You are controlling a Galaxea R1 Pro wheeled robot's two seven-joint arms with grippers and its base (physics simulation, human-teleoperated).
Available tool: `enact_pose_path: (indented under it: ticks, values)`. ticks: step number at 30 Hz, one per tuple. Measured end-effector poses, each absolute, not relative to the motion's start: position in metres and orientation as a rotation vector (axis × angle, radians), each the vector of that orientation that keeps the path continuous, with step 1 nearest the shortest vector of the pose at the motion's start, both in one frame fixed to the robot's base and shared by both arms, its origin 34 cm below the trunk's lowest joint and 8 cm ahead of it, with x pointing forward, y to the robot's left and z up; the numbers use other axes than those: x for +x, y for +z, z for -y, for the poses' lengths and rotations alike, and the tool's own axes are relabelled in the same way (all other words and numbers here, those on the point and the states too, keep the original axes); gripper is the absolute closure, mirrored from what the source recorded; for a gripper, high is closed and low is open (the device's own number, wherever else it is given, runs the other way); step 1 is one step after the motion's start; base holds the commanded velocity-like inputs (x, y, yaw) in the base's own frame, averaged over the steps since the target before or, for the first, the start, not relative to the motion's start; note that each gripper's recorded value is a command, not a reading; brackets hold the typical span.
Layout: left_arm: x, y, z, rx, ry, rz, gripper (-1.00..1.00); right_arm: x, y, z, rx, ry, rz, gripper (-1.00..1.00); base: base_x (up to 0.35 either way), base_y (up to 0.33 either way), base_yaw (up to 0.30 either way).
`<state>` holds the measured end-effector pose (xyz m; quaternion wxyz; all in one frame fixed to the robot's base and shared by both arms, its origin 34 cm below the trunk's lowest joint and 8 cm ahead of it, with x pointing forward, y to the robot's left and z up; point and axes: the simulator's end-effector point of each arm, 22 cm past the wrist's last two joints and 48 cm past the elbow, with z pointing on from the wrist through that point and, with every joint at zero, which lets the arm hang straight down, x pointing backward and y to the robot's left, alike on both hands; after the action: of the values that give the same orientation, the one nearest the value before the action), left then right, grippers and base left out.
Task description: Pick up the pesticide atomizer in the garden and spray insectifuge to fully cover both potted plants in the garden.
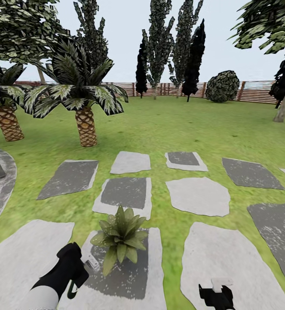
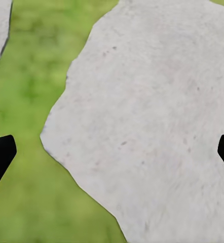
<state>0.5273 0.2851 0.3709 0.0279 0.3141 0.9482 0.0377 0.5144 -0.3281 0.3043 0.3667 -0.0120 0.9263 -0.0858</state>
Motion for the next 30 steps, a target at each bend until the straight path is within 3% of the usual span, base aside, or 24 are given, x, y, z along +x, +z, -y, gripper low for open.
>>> enact_pose_path:
  ticks: [15,30]
  values:
    - [0.512,0.383,-0.283,1.154,0.071,-2.975,1.00,0.515,0.305,0.329,-0.034,-0.223,-2.380,-1.00,0.000,0.000,0.002]
    - [0.511,0.383,-0.283,1.147,0.072,-2.976,1.00,0.515,0.305,0.328,-0.034,-0.222,-2.380,-1.00,0.078,-0.073,0.251]
